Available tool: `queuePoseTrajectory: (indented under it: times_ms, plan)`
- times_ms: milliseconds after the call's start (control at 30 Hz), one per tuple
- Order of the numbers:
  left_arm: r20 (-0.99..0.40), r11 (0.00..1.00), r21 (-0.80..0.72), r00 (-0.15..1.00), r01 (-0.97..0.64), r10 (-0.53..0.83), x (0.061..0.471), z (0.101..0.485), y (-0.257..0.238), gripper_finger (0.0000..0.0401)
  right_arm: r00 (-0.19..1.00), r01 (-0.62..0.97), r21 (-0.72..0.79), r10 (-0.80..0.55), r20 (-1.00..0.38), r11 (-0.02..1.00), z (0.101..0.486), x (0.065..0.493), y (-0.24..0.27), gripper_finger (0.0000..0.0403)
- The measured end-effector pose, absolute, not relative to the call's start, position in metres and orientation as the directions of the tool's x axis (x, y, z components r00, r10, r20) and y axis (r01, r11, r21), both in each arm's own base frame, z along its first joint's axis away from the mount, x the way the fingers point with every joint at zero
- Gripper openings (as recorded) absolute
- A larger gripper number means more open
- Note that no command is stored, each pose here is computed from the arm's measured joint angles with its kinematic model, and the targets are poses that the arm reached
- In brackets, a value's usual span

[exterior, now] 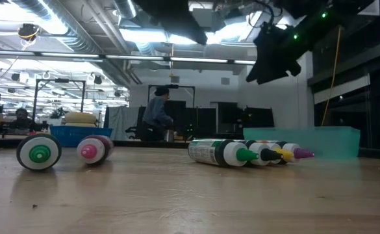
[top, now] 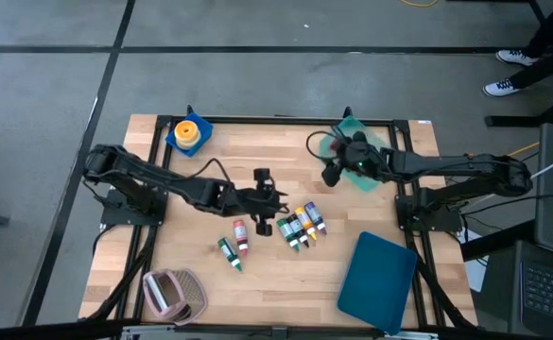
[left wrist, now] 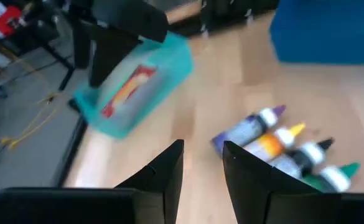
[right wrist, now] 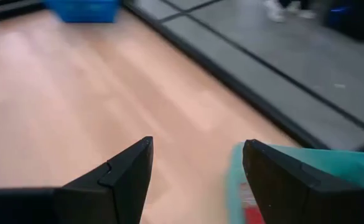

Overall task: Pick & Place Food Item
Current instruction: Put the purple food coloring bottle into the bottom blue bin

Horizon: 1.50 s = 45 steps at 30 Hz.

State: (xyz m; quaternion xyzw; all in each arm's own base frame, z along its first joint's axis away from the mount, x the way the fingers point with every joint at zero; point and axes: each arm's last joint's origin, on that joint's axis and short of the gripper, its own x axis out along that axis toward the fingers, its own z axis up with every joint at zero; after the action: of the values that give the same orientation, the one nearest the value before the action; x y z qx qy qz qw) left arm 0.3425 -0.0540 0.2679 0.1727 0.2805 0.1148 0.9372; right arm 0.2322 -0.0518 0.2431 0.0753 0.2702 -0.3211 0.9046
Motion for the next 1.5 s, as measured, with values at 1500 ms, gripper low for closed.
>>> queuePoseTrajectory:
  times_ms: [1500]
  plan:
    - [0.035, 0.989, 0.081, 0.992, -0.126, 0.124, 0.228, 0.146, -0.026, 0.0109, 0.357, 0.723, 0.068, -0.287, -0.889, 0.688, 0.195, 0.311, 0.05, 0.0245]
